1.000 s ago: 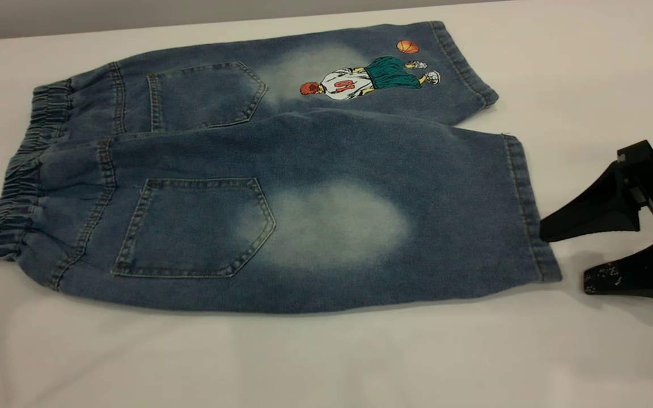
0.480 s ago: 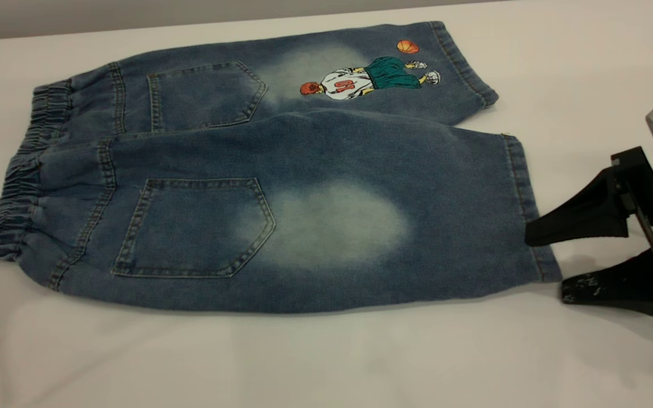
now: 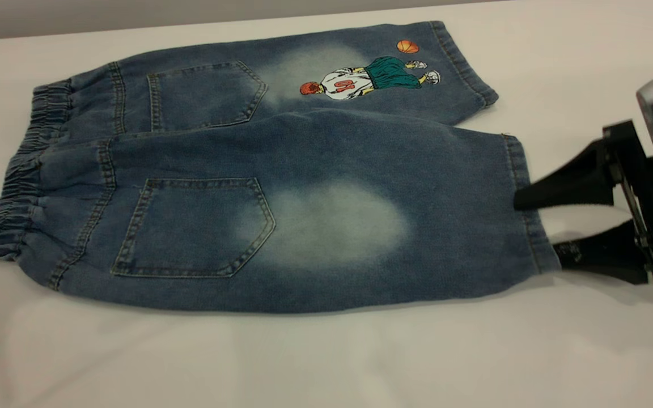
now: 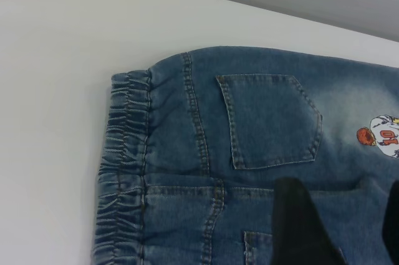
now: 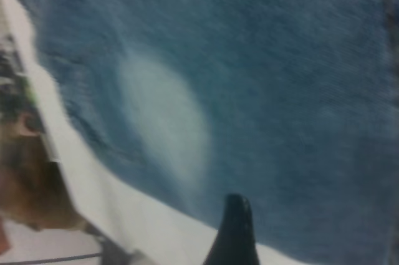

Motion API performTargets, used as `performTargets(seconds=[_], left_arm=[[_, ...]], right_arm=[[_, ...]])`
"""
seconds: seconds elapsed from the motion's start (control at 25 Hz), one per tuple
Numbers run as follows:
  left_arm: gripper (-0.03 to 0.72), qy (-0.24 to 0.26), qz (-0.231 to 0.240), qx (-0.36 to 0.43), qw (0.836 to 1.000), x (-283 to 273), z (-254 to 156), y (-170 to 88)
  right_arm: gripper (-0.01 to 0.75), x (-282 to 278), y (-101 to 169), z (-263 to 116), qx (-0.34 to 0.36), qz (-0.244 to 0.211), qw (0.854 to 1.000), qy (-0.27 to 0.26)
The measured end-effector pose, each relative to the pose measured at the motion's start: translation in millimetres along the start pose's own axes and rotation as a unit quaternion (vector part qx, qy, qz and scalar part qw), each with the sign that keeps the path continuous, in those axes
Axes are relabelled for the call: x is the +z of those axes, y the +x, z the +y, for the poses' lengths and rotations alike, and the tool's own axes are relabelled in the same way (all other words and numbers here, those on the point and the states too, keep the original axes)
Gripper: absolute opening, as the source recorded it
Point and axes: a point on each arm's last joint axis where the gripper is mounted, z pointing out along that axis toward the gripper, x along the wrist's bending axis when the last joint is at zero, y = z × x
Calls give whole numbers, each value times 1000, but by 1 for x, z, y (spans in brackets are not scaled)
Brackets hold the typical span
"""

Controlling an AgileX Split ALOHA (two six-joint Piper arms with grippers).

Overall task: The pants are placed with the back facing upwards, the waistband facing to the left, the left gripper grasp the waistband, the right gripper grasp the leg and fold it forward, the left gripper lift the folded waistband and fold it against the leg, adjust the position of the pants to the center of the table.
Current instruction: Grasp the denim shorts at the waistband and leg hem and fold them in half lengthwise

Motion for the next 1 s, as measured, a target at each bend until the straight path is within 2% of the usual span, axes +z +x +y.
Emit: performTargets(seconds=[0.08,0.2,0.32,0.52,0.88,1.0], left_arm=[[321,0,0,0,1000,0,0,0],[321,0,0,0,1000,0,0,0],[321,0,0,0,1000,0,0,0],[321,0,0,0,1000,0,0,0],[321,-1,0,0,1000,0,0,0],[321,-1,0,0,1000,0,0,0]], right_arm=[[528,0,5,0,0,26,1000,1],[521,0,7,-1,0,37,999,3],[516,0,5,-2,-3,28,1000,8],[515,0,-4,-5,-11,-23,999,22],[515,16,5,-14,-29,-26,998,49],[488,19,5,-14,-28,-35,998,47]])
